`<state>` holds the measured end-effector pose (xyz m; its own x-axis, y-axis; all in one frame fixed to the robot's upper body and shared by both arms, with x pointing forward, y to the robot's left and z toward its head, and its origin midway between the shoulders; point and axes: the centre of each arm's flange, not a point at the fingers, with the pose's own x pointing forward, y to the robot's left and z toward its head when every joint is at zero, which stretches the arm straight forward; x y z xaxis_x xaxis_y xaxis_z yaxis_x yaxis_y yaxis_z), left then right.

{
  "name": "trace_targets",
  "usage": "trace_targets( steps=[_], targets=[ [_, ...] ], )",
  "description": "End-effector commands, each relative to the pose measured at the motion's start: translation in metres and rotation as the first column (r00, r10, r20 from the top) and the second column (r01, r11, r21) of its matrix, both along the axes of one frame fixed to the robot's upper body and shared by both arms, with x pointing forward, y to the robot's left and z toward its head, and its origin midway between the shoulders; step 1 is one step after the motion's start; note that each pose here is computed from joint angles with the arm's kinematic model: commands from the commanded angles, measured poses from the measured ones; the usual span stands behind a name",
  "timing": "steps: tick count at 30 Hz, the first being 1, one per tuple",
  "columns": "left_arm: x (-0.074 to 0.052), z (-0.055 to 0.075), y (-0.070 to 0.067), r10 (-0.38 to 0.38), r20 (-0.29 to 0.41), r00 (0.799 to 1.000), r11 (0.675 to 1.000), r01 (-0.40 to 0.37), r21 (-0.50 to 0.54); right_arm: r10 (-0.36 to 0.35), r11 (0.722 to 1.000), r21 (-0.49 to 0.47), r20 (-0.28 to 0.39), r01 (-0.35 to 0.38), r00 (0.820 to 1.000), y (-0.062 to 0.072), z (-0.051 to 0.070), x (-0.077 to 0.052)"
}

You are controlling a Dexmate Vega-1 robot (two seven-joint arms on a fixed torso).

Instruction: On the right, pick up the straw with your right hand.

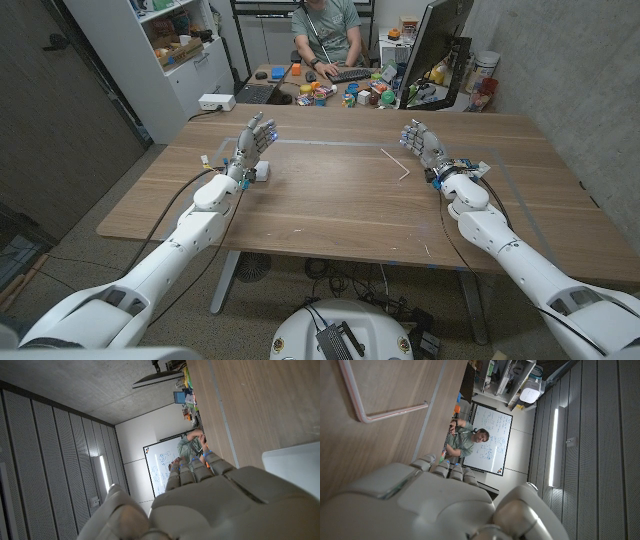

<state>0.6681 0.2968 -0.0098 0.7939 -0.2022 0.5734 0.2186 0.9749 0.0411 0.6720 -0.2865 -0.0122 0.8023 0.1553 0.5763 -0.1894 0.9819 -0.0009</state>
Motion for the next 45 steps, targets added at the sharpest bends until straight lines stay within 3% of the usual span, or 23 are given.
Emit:
trace_targets(
  steps=[1,12,16,20,22,29,33,40,45],
  targets=[
    [0.016,0.009,0.012,0.013,-0.008,1.000,1.000,-0.013,-0.002,-0.008,1.000,-0.011,-0.005,0.008,1.000,0.006,0.009,0.012],
    [0.011,0.003,0.008,0.016,-0.018,1.000,1.000,-0.016,-0.002,-0.011,1.000,-0.024,0.004,0.011,1.000,0.006,0.009,0.008],
    [0.010,0.004,0.009,0.018,-0.016,1.000,1.000,-0.018,0.001,-0.102,0.990,-0.095,0.055,0.107,0.993,0.007,0.014,-0.001],
    [0.010,0.006,0.010,0.016,-0.014,1.000,1.000,-0.016,0.007,-0.213,0.949,-0.211,0.125,0.235,0.969,0.013,0.023,-0.015],
    [0.011,0.008,0.011,0.013,-0.012,1.000,1.000,-0.013,0.010,-0.268,0.915,-0.269,0.157,0.302,0.951,0.017,0.029,-0.023],
    [0.016,0.013,0.013,-0.008,-0.002,1.000,1.000,0.008,0.022,-0.420,0.745,-0.439,0.276,0.502,0.865,0.040,0.044,-0.050],
    [0.019,0.015,0.014,-0.025,-0.002,1.000,0.999,0.025,0.027,-0.498,0.604,-0.525,0.339,0.600,0.798,0.058,0.052,-0.065],
    [0.026,0.014,0.019,-0.056,-0.008,0.998,0.998,0.056,0.028,-0.561,0.418,-0.601,0.418,0.681,0.714,0.086,0.062,-0.082],
    [0.031,0.012,0.024,-0.077,-0.005,0.997,0.997,0.077,0.021,-0.591,0.261,-0.656,0.471,0.708,0.655,0.109,0.072,-0.092]
  ],
)
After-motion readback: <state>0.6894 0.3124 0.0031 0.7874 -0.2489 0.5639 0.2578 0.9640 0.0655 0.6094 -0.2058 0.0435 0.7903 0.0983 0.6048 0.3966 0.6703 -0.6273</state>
